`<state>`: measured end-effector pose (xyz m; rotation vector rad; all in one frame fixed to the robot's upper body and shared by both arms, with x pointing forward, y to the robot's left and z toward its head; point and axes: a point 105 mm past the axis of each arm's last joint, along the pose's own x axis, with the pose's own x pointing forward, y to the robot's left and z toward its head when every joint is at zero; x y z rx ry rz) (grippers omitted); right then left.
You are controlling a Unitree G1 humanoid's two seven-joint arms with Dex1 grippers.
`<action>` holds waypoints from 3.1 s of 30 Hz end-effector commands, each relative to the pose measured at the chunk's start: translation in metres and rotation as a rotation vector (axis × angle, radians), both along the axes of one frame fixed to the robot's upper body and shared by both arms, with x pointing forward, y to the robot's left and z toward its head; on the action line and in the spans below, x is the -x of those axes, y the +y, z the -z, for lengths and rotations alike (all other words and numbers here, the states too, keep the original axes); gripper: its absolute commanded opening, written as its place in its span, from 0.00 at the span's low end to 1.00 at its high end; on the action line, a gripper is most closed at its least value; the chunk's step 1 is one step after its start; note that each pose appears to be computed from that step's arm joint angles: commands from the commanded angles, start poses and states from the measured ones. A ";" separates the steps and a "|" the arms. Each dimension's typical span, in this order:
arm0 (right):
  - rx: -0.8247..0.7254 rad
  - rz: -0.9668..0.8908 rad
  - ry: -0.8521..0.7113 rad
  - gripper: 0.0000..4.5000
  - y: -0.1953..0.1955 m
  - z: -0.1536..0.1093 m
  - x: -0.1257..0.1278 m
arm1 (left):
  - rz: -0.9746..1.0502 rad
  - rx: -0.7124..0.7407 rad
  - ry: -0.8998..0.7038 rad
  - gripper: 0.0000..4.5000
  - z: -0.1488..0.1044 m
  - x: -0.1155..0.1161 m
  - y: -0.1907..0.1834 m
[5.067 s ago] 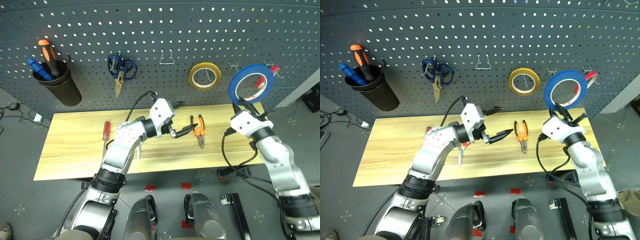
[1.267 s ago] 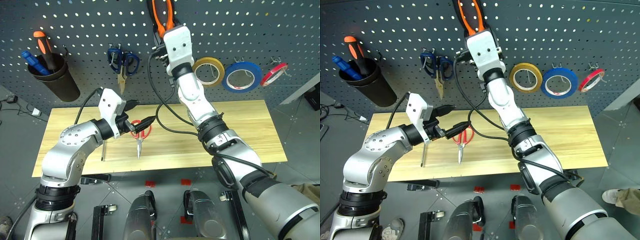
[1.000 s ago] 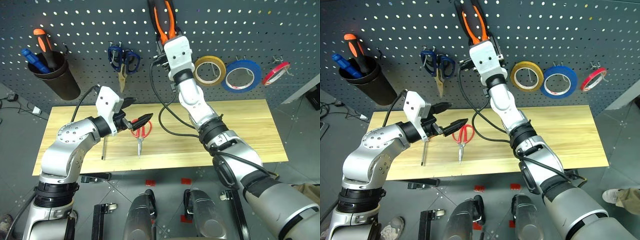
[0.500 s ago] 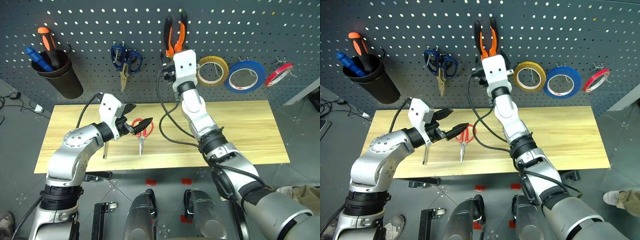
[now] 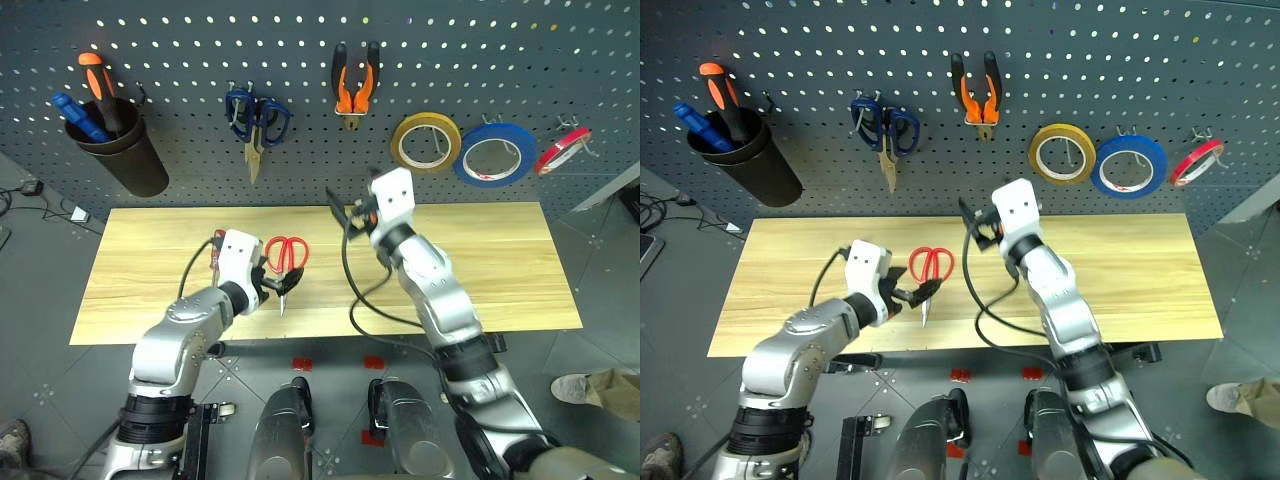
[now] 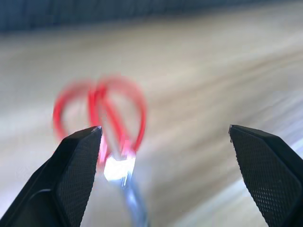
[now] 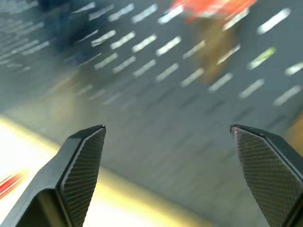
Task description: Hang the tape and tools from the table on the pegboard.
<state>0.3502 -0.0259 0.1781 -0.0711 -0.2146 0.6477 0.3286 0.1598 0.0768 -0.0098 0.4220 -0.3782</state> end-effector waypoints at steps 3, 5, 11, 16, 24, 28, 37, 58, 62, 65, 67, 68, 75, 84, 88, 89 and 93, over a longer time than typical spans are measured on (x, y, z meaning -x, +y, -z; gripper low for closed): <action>-0.052 -0.177 0.141 1.00 -0.006 0.002 0.045 | -0.140 -0.071 0.091 1.00 0.021 0.000 0.007; -0.054 -0.191 0.170 1.00 -0.008 0.006 0.051 | -0.175 -0.083 0.121 1.00 0.029 -0.001 0.008; -0.082 -0.233 0.230 1.00 -0.003 0.008 0.060 | -0.224 -0.156 0.179 1.00 0.053 -0.007 0.003; -0.069 -0.277 0.266 1.00 0.002 0.014 0.066 | -0.229 -0.215 0.219 1.00 0.069 -0.014 0.002; 0.121 -0.364 0.322 1.00 -0.007 0.044 0.083 | -0.159 -0.169 0.343 0.69 0.097 -0.004 -0.018; 0.281 -0.393 0.287 1.00 -0.018 0.057 0.085 | -0.168 -0.140 0.365 0.40 0.100 -0.001 -0.018; 0.383 -0.428 0.259 1.00 -0.026 0.060 0.083 | -0.166 -0.129 0.359 0.07 0.099 -0.003 -0.016; 0.491 -0.379 -0.086 1.00 -0.036 -0.005 0.093 | 0.080 -0.070 -0.327 0.07 -0.041 0.029 -0.029; 0.478 -0.369 -0.111 1.00 -0.040 -0.014 0.093 | 0.047 -0.117 -0.469 0.07 -0.074 0.041 -0.019; 0.456 -0.344 -0.133 1.00 -0.042 -0.021 0.090 | -0.008 -0.220 -0.606 0.07 -0.100 0.047 -0.008; 0.447 -0.326 -0.146 1.00 -0.043 -0.024 0.085 | -0.056 -0.290 -0.701 0.07 -0.117 0.047 -0.001; 0.446 -0.324 -0.147 1.00 -0.043 -0.024 0.084 | -0.090 -0.297 -0.729 0.07 -0.123 0.045 0.004; 0.463 -0.305 -0.186 1.00 -0.039 -0.030 0.071 | -0.153 -0.293 -0.781 0.07 -0.139 0.027 0.014; 0.453 -0.312 -0.239 1.00 -0.031 -0.039 0.061 | -0.082 -0.313 -0.782 0.07 -0.137 0.005 0.005; 0.451 -0.316 -0.246 1.00 -0.029 -0.040 0.061 | -0.092 -0.324 -0.751 0.07 -0.130 -0.001 0.008; 0.446 -0.316 -0.249 1.00 -0.028 -0.041 0.060 | -0.108 -0.329 -0.734 0.07 -0.127 -0.004 0.011; 0.426 -0.324 -0.262 1.00 -0.023 -0.044 0.059 | -0.100 -0.359 -0.665 0.32 -0.113 -0.011 0.014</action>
